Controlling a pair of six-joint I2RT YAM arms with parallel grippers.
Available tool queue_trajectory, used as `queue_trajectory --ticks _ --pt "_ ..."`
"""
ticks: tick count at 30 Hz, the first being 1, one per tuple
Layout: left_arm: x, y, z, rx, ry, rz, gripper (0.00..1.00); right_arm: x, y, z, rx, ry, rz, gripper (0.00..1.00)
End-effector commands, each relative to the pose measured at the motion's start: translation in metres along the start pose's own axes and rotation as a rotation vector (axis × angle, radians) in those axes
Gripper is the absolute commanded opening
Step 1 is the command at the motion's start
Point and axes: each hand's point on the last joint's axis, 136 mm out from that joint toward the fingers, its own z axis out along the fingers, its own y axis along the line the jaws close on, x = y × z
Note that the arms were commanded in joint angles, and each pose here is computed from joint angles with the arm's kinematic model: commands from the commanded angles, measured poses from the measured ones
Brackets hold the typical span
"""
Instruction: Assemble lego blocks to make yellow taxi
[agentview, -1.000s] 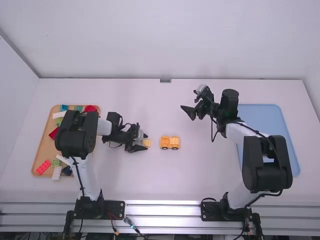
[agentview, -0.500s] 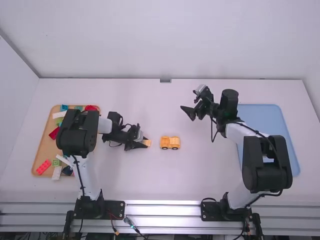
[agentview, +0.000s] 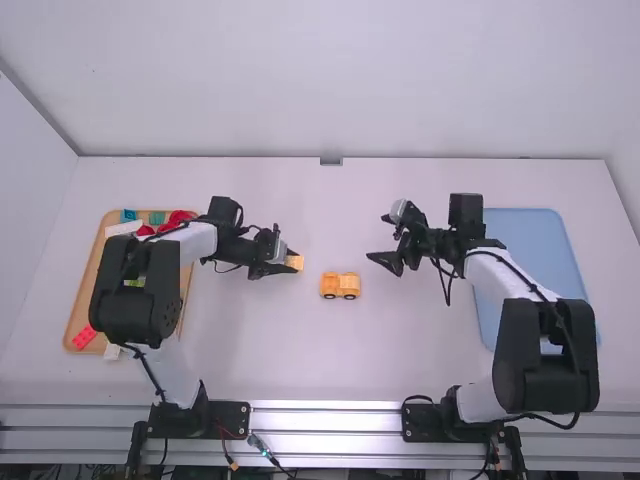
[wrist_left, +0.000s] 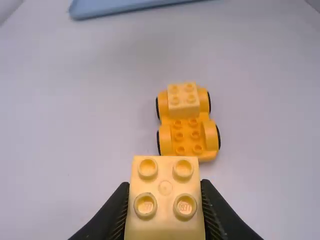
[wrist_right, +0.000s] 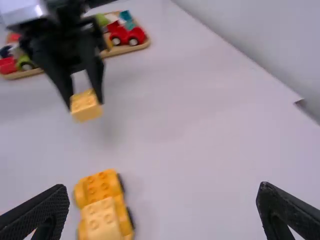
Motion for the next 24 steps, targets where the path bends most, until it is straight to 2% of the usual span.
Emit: queue_trajectory --ticks 1,3,5,8,13,15,24 --pt "-0.016 -0.003 0.007 0.023 -0.04 0.04 0.13 -0.002 0.018 0.006 -0.073 -0.015 -0.227 1.0" --pt "-0.021 -0.01 0.016 0.051 -0.048 0.031 0.13 0.012 0.032 0.019 -0.133 -0.019 -0.259 0.99" --pt "-0.023 -0.011 0.021 0.058 -0.051 0.018 0.13 0.018 0.034 0.026 -0.146 -0.029 -0.26 0.99" --pt "-0.02 -0.012 0.041 0.051 -0.017 -0.008 0.12 0.046 0.032 0.055 -0.172 -0.042 -0.2 0.99" --pt "-0.012 -0.009 0.06 -0.003 0.034 -0.115 0.08 0.068 0.043 0.079 -0.234 -0.059 -0.205 0.99" --pt "-0.012 -0.013 0.066 -0.006 0.027 -0.125 0.06 0.075 0.044 0.084 -0.234 -0.039 -0.2 0.99" --pt "-0.008 -0.017 0.071 -0.041 -0.016 -0.203 0.06 0.103 0.05 0.096 -0.251 0.024 -0.16 0.99"
